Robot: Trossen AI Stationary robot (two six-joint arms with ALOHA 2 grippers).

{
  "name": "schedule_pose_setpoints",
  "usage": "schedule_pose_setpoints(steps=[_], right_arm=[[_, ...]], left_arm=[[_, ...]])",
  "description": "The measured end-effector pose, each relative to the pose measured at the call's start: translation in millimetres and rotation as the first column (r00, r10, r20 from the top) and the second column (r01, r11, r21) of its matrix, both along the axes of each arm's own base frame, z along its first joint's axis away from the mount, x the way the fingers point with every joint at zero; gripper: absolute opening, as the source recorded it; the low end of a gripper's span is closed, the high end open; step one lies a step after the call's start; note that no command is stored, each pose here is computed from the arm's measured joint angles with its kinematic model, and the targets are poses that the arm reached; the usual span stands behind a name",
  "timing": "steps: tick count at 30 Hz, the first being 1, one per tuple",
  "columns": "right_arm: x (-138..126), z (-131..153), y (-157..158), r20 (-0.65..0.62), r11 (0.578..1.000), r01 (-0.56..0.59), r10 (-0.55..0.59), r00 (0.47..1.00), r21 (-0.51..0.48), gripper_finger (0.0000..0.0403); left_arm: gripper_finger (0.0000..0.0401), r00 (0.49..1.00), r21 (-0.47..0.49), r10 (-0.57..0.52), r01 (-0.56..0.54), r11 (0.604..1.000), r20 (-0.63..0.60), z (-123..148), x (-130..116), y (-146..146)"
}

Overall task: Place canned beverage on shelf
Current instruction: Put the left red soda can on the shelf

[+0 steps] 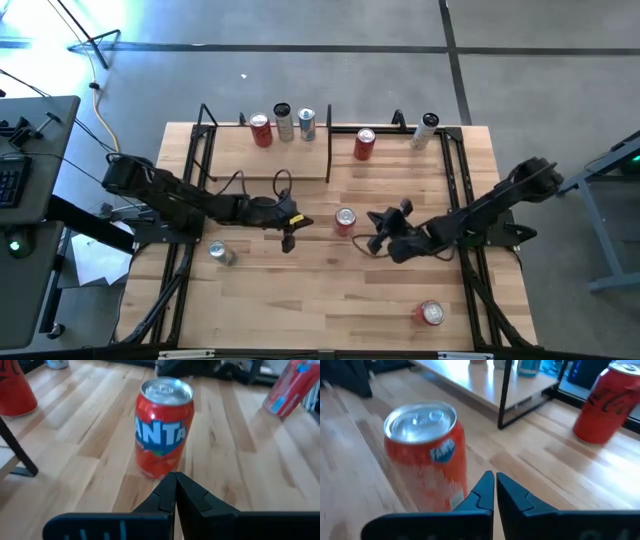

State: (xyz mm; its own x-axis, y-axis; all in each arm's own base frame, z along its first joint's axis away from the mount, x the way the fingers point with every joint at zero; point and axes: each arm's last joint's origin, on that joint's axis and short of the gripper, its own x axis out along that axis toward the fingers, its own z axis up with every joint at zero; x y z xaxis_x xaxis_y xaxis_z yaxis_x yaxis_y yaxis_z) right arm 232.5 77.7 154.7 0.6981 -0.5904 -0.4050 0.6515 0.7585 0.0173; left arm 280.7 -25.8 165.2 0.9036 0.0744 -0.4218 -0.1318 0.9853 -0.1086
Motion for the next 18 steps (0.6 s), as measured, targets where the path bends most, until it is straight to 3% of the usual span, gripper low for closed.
schedule_pose_setpoints(steps=[8, 18], right_arm=[[20, 5, -36, 0.06, 0.989, -0.147, 0.146, 0.987, 0.009, 0.0], [43, 13, -80, 0.114, 0.918, -0.397, 0.392, 0.913, 0.018, 0.0]], left_arm=[[0.0, 0.985, 0.104, 0.109, -0.096, 0.99, -0.134, 6, -11, 6], [0.0, 0.988, 0.108, 0.113, -0.102, 0.989, -0.107, 19, -19, 7]])
